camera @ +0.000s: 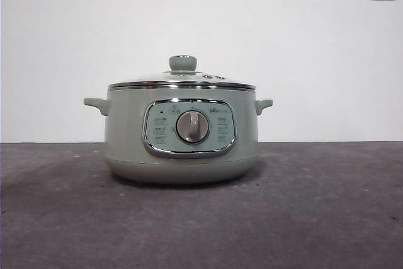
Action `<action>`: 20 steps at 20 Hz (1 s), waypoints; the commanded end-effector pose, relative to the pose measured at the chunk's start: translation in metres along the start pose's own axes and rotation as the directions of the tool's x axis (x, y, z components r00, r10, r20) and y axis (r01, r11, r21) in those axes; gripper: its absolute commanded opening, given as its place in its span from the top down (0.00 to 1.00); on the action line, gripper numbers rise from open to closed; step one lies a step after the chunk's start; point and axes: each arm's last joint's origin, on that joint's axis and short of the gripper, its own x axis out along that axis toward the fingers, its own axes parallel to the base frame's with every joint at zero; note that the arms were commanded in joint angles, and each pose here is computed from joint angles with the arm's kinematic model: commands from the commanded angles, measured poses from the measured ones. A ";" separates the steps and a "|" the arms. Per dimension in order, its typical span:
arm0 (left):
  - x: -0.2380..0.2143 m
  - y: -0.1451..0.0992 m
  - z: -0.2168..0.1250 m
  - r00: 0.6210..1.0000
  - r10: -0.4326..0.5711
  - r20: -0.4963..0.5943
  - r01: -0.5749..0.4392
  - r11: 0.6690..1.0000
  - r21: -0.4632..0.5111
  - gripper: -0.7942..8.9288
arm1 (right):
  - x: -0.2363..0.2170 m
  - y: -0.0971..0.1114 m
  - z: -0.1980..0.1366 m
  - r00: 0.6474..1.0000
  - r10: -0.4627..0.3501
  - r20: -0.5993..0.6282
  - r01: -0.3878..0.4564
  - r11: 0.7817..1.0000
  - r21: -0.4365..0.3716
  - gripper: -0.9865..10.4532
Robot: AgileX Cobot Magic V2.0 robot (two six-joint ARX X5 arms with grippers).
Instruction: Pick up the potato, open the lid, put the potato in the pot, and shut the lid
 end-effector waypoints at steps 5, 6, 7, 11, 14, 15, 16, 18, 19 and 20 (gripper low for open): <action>0.000 -0.007 -0.114 0.999 0.042 -0.018 -0.044 0.993 -0.113 0.92 | 0.004 0.001 -0.002 0.999 -0.013 -0.034 0.012 1.000 -0.019 0.91; -0.001 -0.008 -0.122 0.999 0.042 -0.013 -0.044 0.993 -0.109 0.92 | 0.004 0.001 -0.002 0.999 -0.012 -0.034 0.012 1.000 -0.019 0.91; -0.001 -0.008 -0.127 0.999 0.043 -0.010 -0.044 0.993 -0.109 0.92 | 0.004 0.001 -0.002 0.999 -0.012 -0.034 0.012 1.000 -0.019 0.91; 0.002 -0.010 -0.154 0.998 0.035 -0.044 -0.040 0.993 -0.110 0.92 | 0.005 0.002 -0.002 0.999 -0.014 -0.038 0.013 1.000 -0.021 0.91; 0.002 -0.011 -0.160 0.994 0.029 -0.109 -0.042 0.993 -0.112 0.92 | 0.005 0.002 -0.001 0.999 -0.019 -0.038 0.018 1.000 -0.022 0.91; 0.002 -0.011 -0.159 0.993 0.029 -0.114 -0.042 0.993 -0.112 0.92 | 0.005 0.002 -0.001 0.999 -0.019 -0.038 0.019 1.000 -0.022 0.91; 0.003 -0.011 -0.160 0.992 0.029 -0.119 -0.042 0.993 -0.112 0.92 | 0.006 0.002 -0.001 0.999 -0.020 -0.039 0.019 1.000 -0.023 0.91; 0.003 -0.011 -0.161 0.991 0.028 -0.132 -0.043 0.993 -0.113 0.92 | 0.006 0.002 -0.001 0.999 -0.020 -0.039 0.020 1.000 -0.023 0.91; 0.003 -0.011 -0.161 0.990 0.028 -0.138 -0.043 0.993 -0.113 0.92 | 0.006 0.002 -0.001 0.999 -0.020 -0.039 0.019 1.000 -0.023 0.91; 0.004 -0.011 -0.162 0.989 0.027 -0.145 -0.043 0.993 -0.113 0.92 | 0.006 0.001 -0.001 0.999 -0.027 -0.039 0.026 0.999 -0.021 0.91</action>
